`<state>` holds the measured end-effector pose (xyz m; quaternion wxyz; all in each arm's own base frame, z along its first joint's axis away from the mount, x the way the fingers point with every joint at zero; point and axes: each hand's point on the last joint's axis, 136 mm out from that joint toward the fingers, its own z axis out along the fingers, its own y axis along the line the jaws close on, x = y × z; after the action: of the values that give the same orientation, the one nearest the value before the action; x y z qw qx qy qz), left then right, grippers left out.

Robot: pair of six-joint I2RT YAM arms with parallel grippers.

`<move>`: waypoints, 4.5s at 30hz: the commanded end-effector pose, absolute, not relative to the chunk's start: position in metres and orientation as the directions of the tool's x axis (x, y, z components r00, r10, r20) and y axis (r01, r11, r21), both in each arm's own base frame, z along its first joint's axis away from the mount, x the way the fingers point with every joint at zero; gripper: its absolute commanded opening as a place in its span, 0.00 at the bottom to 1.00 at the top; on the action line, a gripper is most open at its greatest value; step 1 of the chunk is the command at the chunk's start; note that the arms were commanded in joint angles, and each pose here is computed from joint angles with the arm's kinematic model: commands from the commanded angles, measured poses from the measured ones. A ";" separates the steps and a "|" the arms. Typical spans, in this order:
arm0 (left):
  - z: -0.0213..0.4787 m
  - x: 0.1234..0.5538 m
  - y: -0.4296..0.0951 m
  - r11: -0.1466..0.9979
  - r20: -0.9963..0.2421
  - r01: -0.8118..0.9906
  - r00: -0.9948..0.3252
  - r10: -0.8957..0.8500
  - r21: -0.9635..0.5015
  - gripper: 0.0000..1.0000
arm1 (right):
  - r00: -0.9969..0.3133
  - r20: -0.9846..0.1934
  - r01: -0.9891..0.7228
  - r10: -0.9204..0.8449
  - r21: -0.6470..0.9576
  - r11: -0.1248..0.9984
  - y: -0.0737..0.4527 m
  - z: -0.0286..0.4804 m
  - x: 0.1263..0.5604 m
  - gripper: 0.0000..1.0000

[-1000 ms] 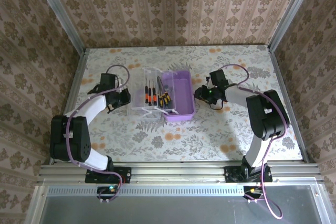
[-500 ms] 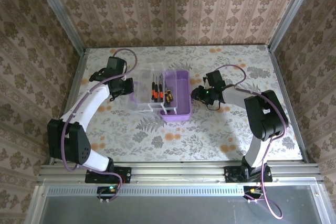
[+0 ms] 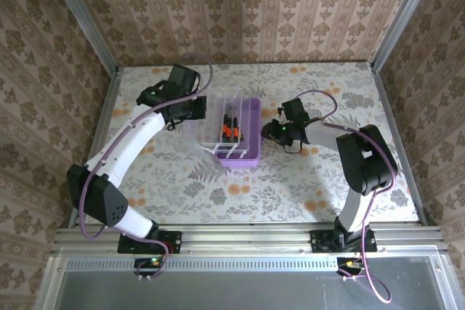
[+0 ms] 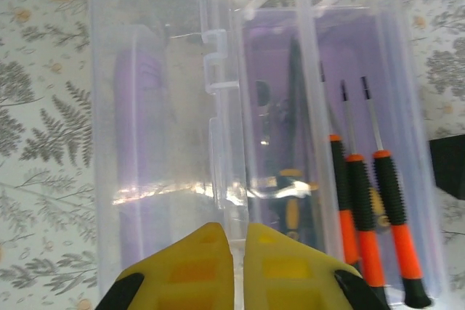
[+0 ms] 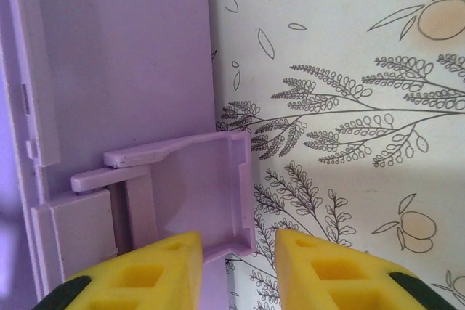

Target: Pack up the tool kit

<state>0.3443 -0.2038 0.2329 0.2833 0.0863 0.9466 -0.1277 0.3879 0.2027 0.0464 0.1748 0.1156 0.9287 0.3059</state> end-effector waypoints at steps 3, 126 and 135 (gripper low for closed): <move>0.216 0.321 -0.261 0.894 -0.464 0.325 -0.872 0.156 -0.309 0.13 | -0.934 -0.239 0.042 0.266 0.664 0.746 0.231 0.047 0.381 0.34; 0.078 0.370 -0.211 0.903 -0.188 0.350 -0.932 0.309 -0.251 0.53 | -0.892 -0.083 -0.025 0.445 0.990 0.135 0.269 0.099 0.400 0.98; 0.084 0.371 -0.213 0.900 -0.200 0.353 -0.930 0.308 -0.257 0.52 | -0.880 -0.157 -0.143 0.448 0.988 0.065 0.262 0.154 0.394 0.95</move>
<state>0.3880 -0.2313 0.1365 0.1548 0.1911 0.9527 -0.1787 0.3977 0.2598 0.0998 0.1777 0.1628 0.7309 0.6386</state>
